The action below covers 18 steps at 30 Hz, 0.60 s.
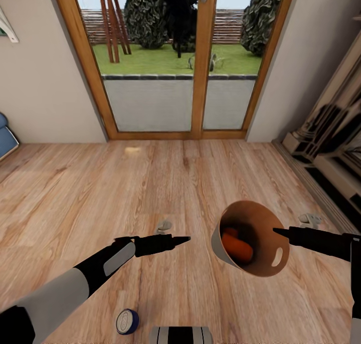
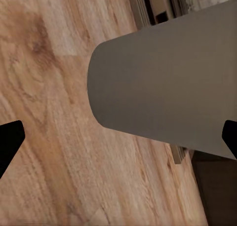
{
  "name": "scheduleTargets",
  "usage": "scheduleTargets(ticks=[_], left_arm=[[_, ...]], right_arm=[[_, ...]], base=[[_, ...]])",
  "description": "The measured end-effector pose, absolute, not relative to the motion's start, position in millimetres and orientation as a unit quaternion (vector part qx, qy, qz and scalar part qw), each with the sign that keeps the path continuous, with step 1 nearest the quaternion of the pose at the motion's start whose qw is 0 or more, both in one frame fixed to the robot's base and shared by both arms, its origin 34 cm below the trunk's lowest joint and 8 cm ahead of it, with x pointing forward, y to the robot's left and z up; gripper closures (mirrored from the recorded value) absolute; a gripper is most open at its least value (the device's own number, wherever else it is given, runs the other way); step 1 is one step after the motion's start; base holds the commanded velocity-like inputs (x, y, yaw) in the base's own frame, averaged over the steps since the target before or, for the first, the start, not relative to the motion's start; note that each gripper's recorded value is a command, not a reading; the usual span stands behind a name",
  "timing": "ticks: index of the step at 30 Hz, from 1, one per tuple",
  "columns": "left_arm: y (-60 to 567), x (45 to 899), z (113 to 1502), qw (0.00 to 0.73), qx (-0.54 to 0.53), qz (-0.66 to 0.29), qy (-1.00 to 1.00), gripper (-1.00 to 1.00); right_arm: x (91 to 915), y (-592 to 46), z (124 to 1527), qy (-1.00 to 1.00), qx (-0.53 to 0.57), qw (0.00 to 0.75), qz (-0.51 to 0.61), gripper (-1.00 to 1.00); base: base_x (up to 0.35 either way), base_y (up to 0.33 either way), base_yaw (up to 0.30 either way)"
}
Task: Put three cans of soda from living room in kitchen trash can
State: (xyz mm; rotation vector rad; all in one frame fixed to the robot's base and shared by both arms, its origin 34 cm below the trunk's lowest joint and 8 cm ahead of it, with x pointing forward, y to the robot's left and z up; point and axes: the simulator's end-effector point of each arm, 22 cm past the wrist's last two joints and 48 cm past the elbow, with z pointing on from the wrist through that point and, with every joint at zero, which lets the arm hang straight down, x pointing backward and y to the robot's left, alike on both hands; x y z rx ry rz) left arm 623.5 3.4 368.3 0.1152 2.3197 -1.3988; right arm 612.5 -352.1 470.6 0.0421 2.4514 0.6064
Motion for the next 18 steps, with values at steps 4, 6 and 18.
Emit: scheduleTargets(ticks=[4, 6, 18], left_arm=[[15, 625, 363, 0.213, 0.04, -0.499, 0.839, -1.0], [15, 624, 362, 0.213, 0.041, -0.499, 0.839, -1.0], [15, 621, 353, 0.204, 0.038, -0.5, 0.841, -1.0]], right_arm=[[612, -352, 467, 0.926, 0.017, 0.3, 0.229, 1.0], [612, -352, 465, 0.926, 0.017, 0.299, 0.229, 1.0], [611, -352, 455, 0.929, 0.019, 0.289, 0.229, 1.0]], base=[[0.0, 0.0, 0.0], [0.0, 0.0, 0.0], [0.0, 0.0, 0.0]])
